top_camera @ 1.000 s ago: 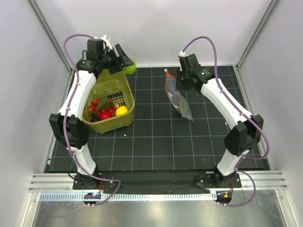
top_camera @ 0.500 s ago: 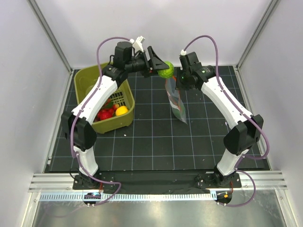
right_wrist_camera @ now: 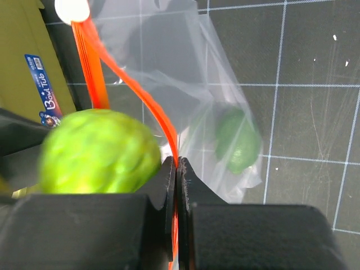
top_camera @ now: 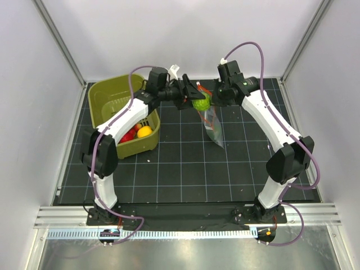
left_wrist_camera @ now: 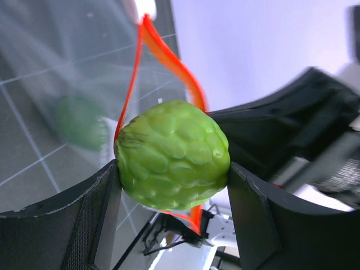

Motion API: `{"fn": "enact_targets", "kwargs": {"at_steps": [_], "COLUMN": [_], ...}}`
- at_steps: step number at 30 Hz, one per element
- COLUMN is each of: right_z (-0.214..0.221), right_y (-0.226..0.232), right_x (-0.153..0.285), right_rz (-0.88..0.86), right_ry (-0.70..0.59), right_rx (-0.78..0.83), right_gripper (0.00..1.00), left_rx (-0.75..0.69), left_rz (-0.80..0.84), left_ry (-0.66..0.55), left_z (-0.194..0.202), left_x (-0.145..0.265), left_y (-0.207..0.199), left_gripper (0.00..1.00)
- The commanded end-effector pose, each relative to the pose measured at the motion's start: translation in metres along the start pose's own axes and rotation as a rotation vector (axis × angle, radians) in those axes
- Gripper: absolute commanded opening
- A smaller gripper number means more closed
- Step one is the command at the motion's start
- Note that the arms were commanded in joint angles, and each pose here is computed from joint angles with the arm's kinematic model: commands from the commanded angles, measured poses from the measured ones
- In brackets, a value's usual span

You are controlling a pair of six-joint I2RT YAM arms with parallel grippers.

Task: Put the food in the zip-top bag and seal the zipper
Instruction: Place the fake fruit in the zipper food storage bag.

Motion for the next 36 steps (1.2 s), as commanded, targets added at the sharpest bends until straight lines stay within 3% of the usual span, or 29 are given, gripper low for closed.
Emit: {"fn": "enact_targets", "kwargs": {"at_steps": [1, 6, 11, 17, 19, 26, 30, 36], "right_z": [-0.015, -0.016, -0.015, -0.015, -0.014, -0.011, -0.012, -0.011], "right_y": [0.006, 0.007, 0.010, 0.010, 0.007, 0.002, 0.001, -0.001], "right_x": [0.015, 0.016, 0.017, 0.018, 0.019, 0.017, 0.018, 0.020], "right_rz": [-0.048, -0.065, -0.106, -0.100, -0.085, -0.077, -0.077, -0.068], "right_ry": [-0.071, -0.077, -0.068, -0.070, -0.071, -0.067, -0.071, -0.071], "right_rx": [-0.029, -0.026, -0.017, -0.018, -0.019, -0.039, -0.027, -0.013], "right_gripper": [0.01, 0.01, 0.01, 0.01, 0.01, 0.01, 0.01, 0.01], "left_rx": [-0.033, -0.100, -0.213, -0.256, -0.278, -0.363, -0.347, -0.280], "left_rz": [-0.033, -0.190, -0.252, -0.252, -0.268, -0.357, -0.468, -0.718], "left_ry": [0.055, 0.086, 0.101, 0.086, 0.065, 0.007, -0.036, -0.237], "left_z": [0.007, 0.016, 0.020, 0.017, 0.015, 0.011, 0.006, -0.022], "left_x": [-0.008, -0.010, -0.021, -0.018, -0.012, 0.020, 0.041, 0.111], "left_y": [0.008, 0.015, 0.000, -0.017, -0.025, -0.047, -0.039, -0.013], "left_gripper": [0.37, 0.38, 0.48, 0.90, 0.99, 1.00, 1.00, 1.00]}}
Point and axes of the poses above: each gripper's point midway between its finger pads, its own x axis back along the fingers, its own y axis along the line the jaws close on, z = x × y, the point moved 10 cm from there along x, back along the fingers, and after that the axes turned 6 degrees about x, right-handed, at the moved point
